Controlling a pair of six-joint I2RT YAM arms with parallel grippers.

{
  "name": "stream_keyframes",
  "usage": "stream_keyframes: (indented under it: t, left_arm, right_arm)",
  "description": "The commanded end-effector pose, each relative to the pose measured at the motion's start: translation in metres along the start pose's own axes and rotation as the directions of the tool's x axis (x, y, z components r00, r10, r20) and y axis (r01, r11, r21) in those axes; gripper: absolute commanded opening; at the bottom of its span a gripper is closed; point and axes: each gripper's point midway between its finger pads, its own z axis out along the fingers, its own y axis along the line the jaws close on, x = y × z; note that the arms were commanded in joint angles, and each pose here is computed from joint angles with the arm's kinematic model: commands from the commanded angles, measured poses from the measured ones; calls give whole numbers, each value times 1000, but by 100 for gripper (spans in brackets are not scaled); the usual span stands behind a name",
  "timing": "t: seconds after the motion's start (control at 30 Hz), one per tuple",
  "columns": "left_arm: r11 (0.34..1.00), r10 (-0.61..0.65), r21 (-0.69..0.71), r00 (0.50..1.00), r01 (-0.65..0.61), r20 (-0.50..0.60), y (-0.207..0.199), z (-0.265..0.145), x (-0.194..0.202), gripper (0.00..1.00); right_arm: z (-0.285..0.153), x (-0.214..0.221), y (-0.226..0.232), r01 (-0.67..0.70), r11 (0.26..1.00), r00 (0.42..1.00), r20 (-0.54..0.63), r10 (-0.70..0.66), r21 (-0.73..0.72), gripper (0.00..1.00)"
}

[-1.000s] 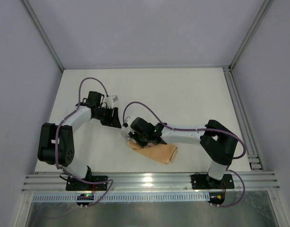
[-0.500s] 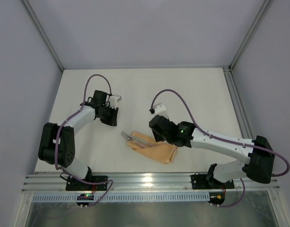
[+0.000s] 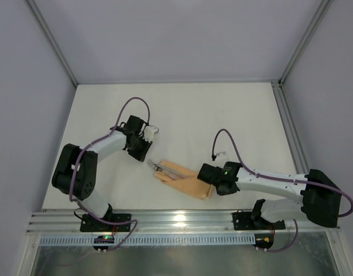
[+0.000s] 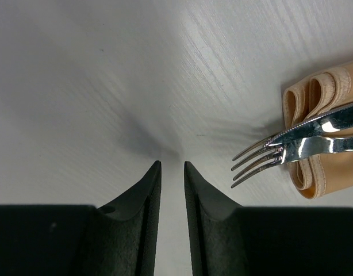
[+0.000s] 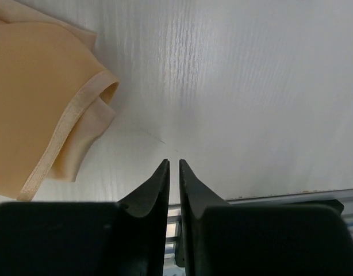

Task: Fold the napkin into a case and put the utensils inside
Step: Insert the fork into the folded napkin.

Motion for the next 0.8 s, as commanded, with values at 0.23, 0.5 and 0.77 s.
stream_keyframes:
  t: [0.23,0.5,0.77]
  left_arm:
    - [994,108,9,990,-108,-86,-19,-7,16,25]
    - [980,195,68,976,-189,-92,-49,-6,11,24]
    - [965,252,89,965,-246,-70,-61,-18,-4,24]
  right_arm:
    - [16,10,43,-91,987,996,-2,92,-133,8]
    - [23,10,61,-70,985,998,-13,69,-160,5]
    - [27,12,67,-74,981,997,-17,72,-179,3]
